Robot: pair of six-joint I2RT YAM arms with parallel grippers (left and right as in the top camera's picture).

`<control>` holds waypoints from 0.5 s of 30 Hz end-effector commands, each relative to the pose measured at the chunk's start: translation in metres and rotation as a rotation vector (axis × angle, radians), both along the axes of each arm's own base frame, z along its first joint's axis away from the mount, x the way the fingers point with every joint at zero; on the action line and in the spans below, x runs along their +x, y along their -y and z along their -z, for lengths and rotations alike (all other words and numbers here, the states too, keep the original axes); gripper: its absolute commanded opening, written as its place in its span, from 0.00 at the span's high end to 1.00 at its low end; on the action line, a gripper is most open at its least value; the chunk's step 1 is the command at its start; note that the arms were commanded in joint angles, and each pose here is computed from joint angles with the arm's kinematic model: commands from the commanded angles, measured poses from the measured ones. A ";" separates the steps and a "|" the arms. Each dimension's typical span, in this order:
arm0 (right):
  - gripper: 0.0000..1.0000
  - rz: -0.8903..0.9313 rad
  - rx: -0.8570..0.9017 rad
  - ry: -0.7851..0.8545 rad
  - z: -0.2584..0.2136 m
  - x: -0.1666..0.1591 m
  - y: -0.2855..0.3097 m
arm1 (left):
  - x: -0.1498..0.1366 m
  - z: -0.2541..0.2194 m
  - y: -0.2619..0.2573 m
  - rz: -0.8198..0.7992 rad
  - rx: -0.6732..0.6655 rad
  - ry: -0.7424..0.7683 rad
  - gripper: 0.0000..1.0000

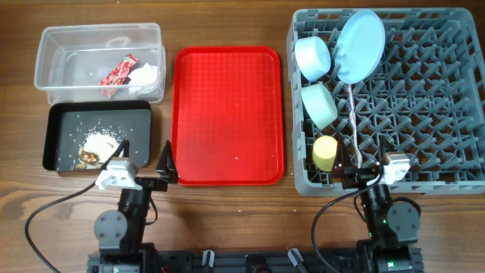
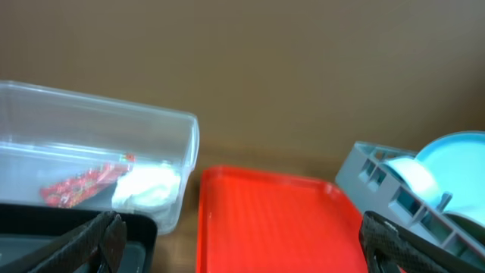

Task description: Sort waste into correct bins and load items into the dishwasher rack

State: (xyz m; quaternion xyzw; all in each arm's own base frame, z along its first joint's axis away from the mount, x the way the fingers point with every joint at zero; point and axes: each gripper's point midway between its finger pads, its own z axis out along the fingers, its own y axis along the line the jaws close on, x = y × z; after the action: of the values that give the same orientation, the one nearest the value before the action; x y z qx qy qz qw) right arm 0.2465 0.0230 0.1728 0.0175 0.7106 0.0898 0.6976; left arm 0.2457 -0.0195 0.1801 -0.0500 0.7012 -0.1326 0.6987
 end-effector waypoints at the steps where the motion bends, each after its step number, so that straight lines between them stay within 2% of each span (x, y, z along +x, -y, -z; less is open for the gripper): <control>1: 0.00 -0.009 0.009 0.013 -0.003 -0.001 -0.001 | -0.001 0.022 -0.002 -0.012 0.004 -0.080 0.00; 15: 0.00 -0.009 0.008 0.013 -0.003 -0.001 -0.001 | 0.000 0.021 -0.002 -0.013 0.002 -0.077 0.00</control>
State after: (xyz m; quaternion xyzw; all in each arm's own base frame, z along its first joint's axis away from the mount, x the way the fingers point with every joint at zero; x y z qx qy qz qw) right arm 0.2464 0.0230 0.1729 0.0175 0.7105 0.0898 0.6978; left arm 0.2455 -0.0184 0.1600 -0.0575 0.7278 -0.1284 0.6712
